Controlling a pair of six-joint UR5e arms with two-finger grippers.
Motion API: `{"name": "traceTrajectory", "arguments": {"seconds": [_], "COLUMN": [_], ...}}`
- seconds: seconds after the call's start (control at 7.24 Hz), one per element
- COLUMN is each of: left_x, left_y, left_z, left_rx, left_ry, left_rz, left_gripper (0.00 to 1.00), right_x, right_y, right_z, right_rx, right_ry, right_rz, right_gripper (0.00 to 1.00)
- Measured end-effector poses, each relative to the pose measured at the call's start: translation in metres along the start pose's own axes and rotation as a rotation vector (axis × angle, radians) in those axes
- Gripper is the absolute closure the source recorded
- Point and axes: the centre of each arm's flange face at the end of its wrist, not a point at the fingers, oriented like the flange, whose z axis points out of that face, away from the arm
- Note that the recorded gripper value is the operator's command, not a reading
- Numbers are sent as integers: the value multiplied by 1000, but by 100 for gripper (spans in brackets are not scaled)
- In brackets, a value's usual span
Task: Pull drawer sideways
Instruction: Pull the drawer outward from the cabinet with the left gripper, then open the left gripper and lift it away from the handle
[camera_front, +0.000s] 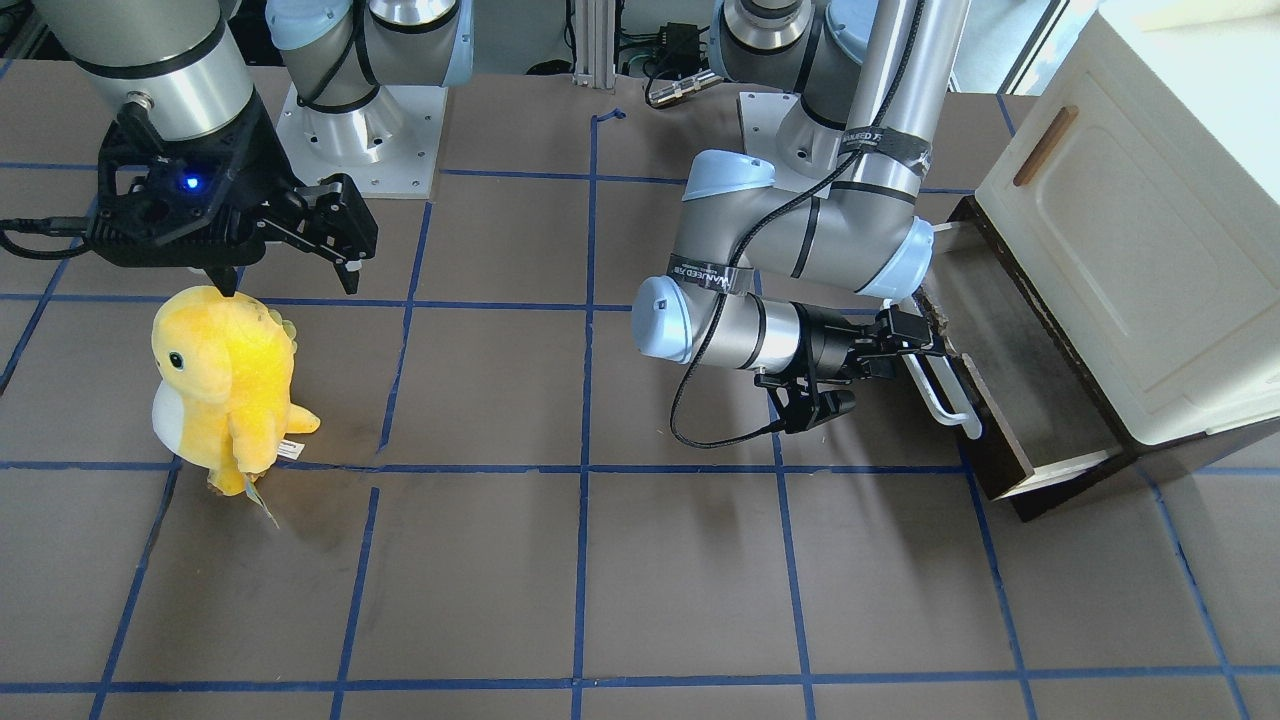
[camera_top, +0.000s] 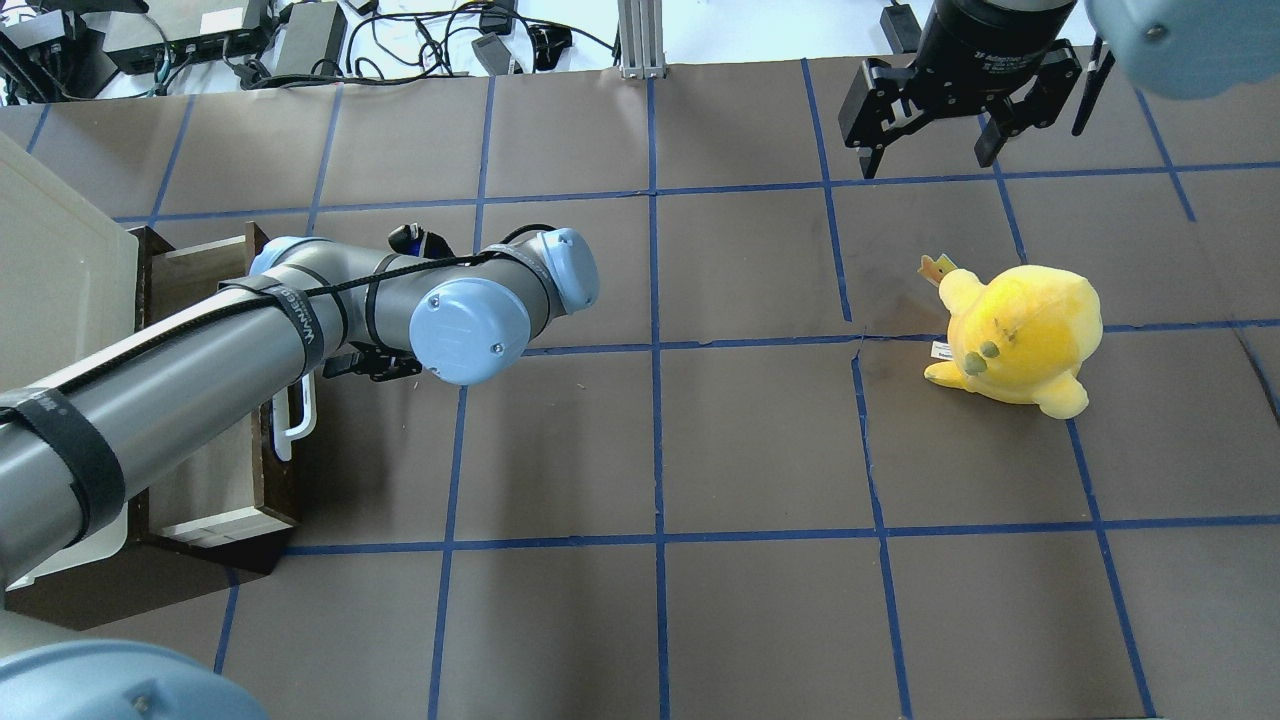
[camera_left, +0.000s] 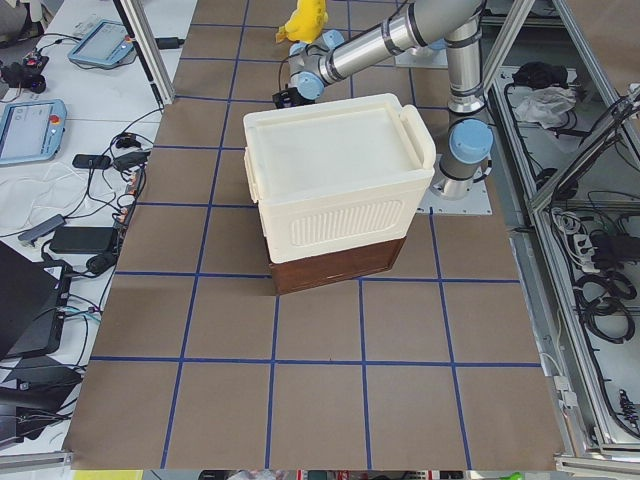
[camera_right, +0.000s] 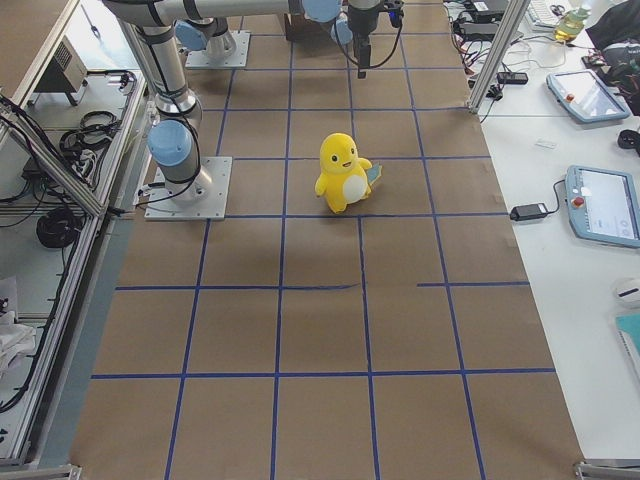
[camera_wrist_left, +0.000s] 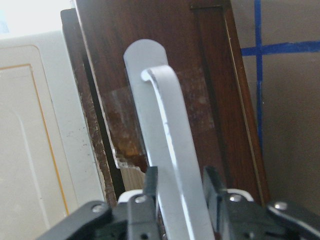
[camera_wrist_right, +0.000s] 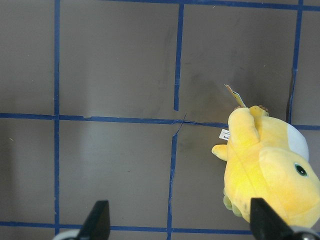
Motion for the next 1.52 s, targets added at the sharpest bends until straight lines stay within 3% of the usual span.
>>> {"name": "traceTrajectory", "arguments": {"seconds": [0.28,0.41,0.69,0.97,1.24,1.52], "left_x": [-10,-21,-65,-128,-192,-252], "left_y": [0,-2,6,23,40,54], "left_z": [-19,-39,-86,-113,-107,-80], "left_rx": [9,7,26,106,193,233], "left_ry": [59,150,421,675,874,1077], "left_rz": [29,45,130,194,183,88], "left_gripper": [19,19,20,20,21,22], "right_x": [0,0,0,0,0,0], "right_y": [0,0,0,0,0,0], "right_z": [0,0,0,0,0,0], "right_rx": [0,0,0,0,0,0], "right_ry": [0,0,0,0,0,0], "right_rz": [0,0,0,0,0,0], "right_gripper": [0,0,0,0,0,0]}}
